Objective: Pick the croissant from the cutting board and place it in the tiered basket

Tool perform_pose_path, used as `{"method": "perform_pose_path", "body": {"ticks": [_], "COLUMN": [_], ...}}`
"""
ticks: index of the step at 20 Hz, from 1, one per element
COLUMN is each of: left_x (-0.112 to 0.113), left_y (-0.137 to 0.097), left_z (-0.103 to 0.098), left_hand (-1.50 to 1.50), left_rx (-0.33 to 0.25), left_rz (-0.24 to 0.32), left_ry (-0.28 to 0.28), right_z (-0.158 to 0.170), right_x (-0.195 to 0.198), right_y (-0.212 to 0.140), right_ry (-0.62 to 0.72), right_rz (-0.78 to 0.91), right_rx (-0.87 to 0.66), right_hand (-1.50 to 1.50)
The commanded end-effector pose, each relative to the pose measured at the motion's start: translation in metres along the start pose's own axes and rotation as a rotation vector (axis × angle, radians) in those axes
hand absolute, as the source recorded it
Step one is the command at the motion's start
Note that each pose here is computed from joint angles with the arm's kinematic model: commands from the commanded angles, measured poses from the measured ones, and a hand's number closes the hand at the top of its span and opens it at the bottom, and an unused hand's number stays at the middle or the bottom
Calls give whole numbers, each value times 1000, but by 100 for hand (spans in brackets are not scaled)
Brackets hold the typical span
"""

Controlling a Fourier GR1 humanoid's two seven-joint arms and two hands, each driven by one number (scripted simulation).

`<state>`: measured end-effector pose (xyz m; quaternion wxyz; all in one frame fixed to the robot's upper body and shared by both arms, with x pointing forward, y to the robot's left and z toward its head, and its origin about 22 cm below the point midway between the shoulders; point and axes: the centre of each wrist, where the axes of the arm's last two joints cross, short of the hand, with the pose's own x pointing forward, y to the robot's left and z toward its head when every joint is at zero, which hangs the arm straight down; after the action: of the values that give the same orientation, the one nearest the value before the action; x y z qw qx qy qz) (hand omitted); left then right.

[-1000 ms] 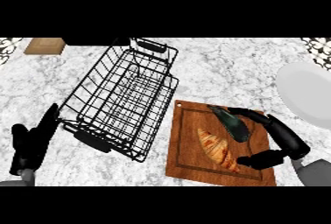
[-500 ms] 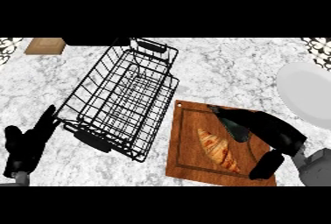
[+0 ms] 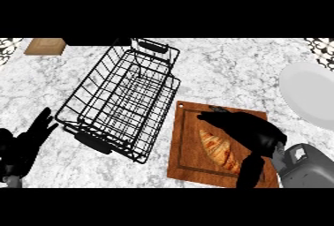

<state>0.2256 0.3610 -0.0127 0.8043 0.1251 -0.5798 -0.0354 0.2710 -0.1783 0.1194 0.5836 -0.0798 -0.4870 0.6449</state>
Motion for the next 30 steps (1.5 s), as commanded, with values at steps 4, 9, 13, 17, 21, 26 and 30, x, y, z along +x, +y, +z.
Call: {"method": "perform_pose_path", "body": {"ticks": [4, 9, 13, 17, 21, 26, 30], "left_x": [6, -3, -11, -2, -18, -15, -3], "left_y": [-27, 1, 0, -7, -11, -3, 1], "left_z": [6, 16, 2, -1, 7, 13, 3], "left_hand": [0, 0, 0, 0, 0, 0, 0], "left_rx": [6, 12, 15, 14, -8, 5, 3], "left_rz": [-7, -5, 22, 4, 2, 5, 6], "left_ry": [40, 42, 44, 43, 53, 57, 28], "right_z": [-2, 11, 22, 18, 2, 5, -10], "right_x": [4, -3, -18, -21, -44, -44, -54], "right_y": [-6, -20, -7, -4, -8, 3, -8], "right_ry": [151, 228, 219, 199, 206, 185, 162], "right_rz": [93, 91, 48, 38, 8, 14, -6], "right_rx": [74, 38, 64, 101, 113, 90, 91], "right_hand": [-150, -150, -150, -150, -150, -150, -150]}}
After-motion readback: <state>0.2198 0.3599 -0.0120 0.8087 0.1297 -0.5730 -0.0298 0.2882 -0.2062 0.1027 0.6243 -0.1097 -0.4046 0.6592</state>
